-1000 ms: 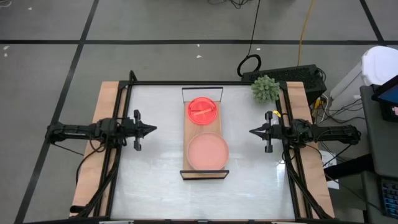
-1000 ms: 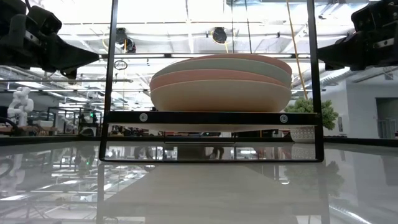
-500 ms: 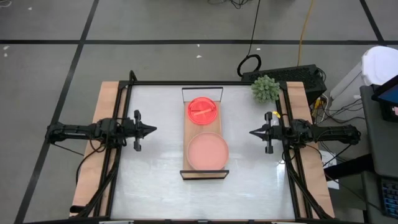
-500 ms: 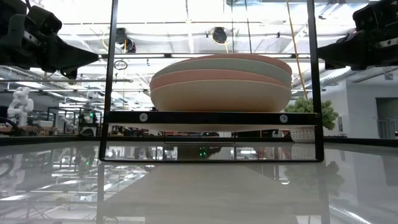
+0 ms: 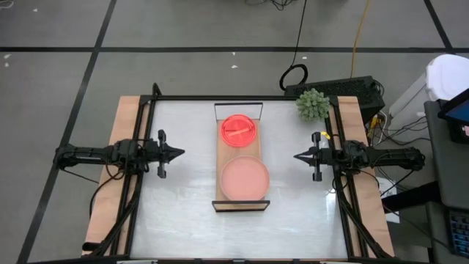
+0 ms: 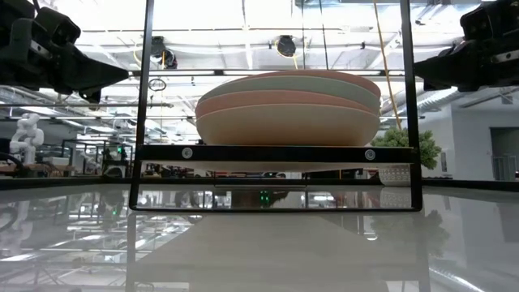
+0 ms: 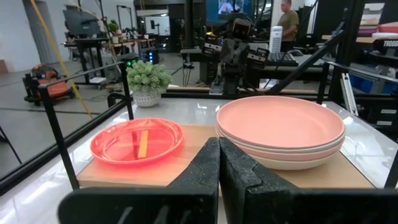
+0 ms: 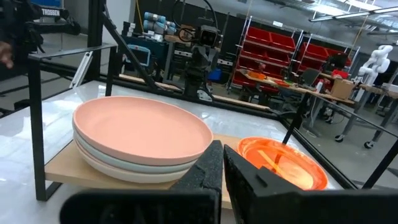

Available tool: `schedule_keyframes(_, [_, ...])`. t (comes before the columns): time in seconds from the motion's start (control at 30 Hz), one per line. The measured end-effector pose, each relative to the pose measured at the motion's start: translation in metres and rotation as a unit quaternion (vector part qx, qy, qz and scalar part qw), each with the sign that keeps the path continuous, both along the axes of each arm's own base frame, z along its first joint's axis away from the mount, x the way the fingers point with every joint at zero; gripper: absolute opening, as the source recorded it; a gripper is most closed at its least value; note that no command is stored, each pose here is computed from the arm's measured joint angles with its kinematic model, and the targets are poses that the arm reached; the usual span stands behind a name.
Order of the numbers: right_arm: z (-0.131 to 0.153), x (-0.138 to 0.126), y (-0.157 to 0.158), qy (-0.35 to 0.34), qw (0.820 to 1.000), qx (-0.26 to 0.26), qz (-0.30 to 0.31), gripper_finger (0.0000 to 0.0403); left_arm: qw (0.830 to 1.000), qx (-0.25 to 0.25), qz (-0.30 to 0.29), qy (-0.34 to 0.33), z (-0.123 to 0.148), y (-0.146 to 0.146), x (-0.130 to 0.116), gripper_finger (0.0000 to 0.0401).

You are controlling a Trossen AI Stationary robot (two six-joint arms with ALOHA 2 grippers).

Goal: Place and stack plates onto a shelf
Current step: Return to Home Position

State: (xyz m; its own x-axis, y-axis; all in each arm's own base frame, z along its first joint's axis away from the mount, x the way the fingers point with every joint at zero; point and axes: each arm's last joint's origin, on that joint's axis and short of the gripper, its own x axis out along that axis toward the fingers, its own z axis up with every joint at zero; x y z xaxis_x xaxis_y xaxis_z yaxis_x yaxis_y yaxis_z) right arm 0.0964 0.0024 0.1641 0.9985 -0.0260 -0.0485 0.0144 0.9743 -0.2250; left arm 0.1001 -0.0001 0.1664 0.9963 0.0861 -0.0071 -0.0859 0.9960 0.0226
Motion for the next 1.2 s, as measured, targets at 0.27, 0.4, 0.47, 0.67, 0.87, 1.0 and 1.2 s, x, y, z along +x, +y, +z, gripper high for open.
schedule_keyframes(0.27, [0.0015, 0.0001, -0.0001, -0.008, 1.0, -0.004, -0.002, 0.0, 0.999, -0.039, 0.0, -0.017, 0.0022, 0.0, 0.0001, 0.0001])
schedule_keyframes(0.4, [0.0023, 0.0001, -0.0001, -0.012, 1.0, 0.0, -0.002, 0.0, 0.999, -0.037, 0.0, -0.019, 0.0025, 0.0, 0.0001, 0.0001])
schedule_keyframes(0.47, [0.0024, 0.0001, -0.0001, -0.013, 1.0, 0.0, -0.002, 0.0, 0.999, -0.037, 0.0, -0.02, 0.0028, 0.0, 0.0001, 0.0001])
schedule_keyframes(0.67, [0.0034, 0.0001, -0.0001, -0.018, 1.0, 0.002, -0.003, 0.0, 0.999, -0.041, 0.0, -0.021, 0.0029, 0.0, 0.0001, 0.0001])
schedule_keyframes(0.87, [0.0076, 0.0001, -0.0002, -0.04, 0.999, 0.003, -0.003, 0.0, 0.998, -0.054, -0.001, -0.011, 0.0007, -0.0001, 0.0001, 0.0001])
schedule_keyframes(1.0, [0.0088, 0.0001, -0.0002, -0.046, 0.999, 0.003, -0.003, 0.0, 0.997, -0.077, -0.006, -0.001, -0.0009, -0.0005, 0.0007, 0.0001])
schedule_keyframes(1.2, [0.0096, 0.0, -0.0002, -0.05, 0.999, 0.003, -0.003, 0.0, 0.997, -0.078, -0.006, -0.002, -0.0008, -0.0005, 0.0007, 0.0001])
